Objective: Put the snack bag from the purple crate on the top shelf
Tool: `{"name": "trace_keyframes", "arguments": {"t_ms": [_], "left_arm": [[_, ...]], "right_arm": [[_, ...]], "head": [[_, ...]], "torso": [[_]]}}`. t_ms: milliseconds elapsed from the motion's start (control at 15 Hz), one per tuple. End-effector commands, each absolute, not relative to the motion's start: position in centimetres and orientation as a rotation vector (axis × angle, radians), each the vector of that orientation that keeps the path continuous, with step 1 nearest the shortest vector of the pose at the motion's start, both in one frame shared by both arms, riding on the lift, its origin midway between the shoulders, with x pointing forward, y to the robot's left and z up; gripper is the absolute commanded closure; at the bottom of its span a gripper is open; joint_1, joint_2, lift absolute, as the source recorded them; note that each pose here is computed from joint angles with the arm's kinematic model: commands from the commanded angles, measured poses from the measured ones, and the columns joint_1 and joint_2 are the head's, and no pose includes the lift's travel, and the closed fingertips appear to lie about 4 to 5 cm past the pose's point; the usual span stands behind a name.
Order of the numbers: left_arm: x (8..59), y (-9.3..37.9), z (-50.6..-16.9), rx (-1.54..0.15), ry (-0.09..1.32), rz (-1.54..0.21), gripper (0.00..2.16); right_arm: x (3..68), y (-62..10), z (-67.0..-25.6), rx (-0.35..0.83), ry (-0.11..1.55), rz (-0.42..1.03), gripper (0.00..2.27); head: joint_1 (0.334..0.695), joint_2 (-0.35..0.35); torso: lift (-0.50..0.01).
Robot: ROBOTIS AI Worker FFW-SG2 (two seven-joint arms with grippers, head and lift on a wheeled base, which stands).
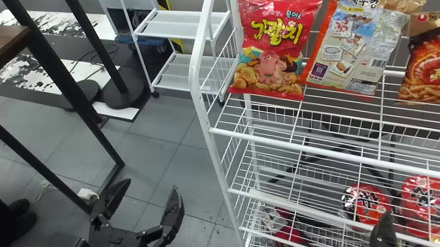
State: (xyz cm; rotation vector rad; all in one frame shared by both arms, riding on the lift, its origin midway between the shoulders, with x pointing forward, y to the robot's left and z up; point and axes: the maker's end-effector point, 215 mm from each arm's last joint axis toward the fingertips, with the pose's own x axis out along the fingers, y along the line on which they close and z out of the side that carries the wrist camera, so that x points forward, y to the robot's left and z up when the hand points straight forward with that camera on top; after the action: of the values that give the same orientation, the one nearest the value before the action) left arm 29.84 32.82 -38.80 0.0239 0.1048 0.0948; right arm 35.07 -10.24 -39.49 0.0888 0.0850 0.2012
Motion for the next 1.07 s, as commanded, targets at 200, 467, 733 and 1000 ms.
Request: {"name": "trace_keyframes", "arguments": {"t_ms": [200,467,733,1000], "left_arm": [[29.85,32.82,-38.79,0.024,0.104,0.095,0.07],[29.88,32.76,-38.84,0.023,0.105,0.094,0.07],[29.91,32.78,-38.87,0.023,0.105,0.094,0.07],[30.02,32.82,-38.97,0.023,0.106,0.095,0.07]], "right_arm": [[35.12,-10.15,-39.60,0.090,0.086,0.202,0.13],[35.19,-10.30,-39.74,0.089,0.087,0.194,0.13],[35.21,-10.31,-39.95,0.088,0.093,0.193,0.13],[35.25,-10.31,-40.00,0.084,0.094,0.195,0.13]], "head": [[0.695,0.350],[0.695,0.350],[0.695,0.350],[0.695,0.350]], "torso": [[-0.089],[-0.105],[-0.121],[-0.137]]}}
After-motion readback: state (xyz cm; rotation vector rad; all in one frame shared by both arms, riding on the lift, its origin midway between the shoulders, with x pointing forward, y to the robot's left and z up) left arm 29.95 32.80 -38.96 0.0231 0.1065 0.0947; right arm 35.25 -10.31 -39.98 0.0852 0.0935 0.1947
